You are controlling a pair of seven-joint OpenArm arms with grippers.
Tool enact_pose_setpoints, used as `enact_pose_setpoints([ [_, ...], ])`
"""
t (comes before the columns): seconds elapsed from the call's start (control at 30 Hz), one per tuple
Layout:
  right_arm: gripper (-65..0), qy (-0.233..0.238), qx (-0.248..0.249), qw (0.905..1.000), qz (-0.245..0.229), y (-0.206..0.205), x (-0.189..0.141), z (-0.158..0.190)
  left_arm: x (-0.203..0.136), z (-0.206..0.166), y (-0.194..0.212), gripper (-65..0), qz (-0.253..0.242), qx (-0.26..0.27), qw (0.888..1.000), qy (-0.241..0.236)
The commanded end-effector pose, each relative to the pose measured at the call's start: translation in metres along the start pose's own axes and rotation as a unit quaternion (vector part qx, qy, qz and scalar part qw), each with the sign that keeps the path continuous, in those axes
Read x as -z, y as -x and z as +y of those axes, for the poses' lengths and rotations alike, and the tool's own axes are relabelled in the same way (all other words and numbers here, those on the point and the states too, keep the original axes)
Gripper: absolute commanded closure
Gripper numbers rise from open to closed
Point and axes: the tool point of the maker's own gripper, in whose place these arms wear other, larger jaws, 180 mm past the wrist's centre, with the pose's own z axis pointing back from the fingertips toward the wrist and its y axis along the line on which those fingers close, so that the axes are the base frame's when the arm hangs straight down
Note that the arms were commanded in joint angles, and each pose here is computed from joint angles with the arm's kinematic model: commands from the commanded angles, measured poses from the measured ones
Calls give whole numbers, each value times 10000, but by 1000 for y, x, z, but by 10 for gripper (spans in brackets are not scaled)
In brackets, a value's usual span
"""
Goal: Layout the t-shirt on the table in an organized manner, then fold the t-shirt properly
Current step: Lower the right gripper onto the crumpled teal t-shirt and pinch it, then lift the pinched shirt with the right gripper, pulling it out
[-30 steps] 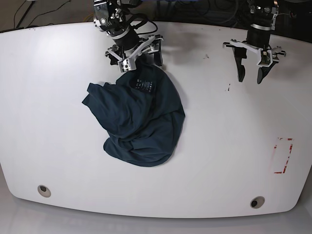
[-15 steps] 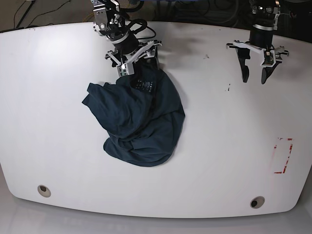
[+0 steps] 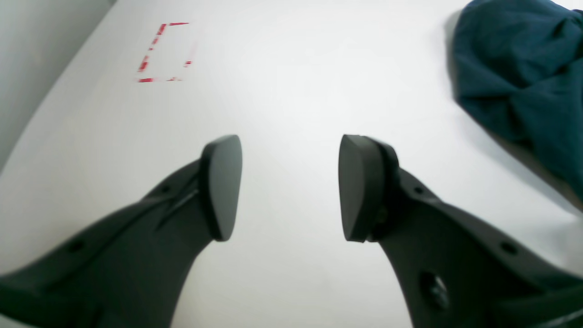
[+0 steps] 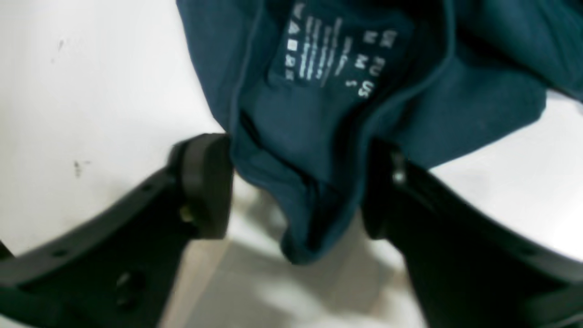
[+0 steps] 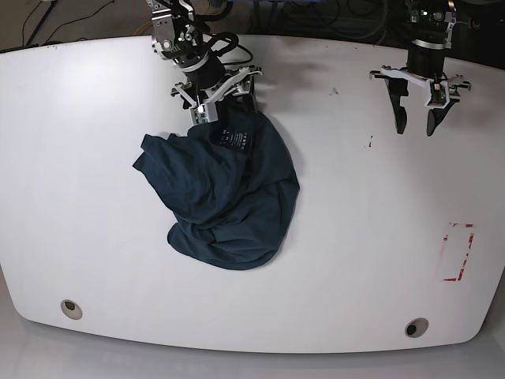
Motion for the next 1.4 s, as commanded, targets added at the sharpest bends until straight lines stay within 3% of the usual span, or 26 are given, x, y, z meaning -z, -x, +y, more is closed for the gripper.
enact_pose_setpoints([
  [0.0,-273,-50,-4,9999,-102,-4,1,2,-2,2,-10,-315,-190,21,9998,-11],
  [0.13,-154,-18,6,10000,-3,2,7,-3,-2,3,-10,-315,-191,28,9998,-25],
  [0.37,-108,10,55,9999,142,14,10,-6,-1,3,-11,-315,-206,27,9998,-26],
  [0.5,0,-2,14,10000,42,6,7,-4,-1,3,-11,-315,-206,27,9998,-26],
  [1.03,0,-176,-602,9928,-1019,-70,-41,12,12,1,-18,-318,-252,-30,9997,-23],
  [1.37,0,-205,-1181,9725,-1998,-134,-43,3,43,-22,-25,-319,2,-161,9995,256],
])
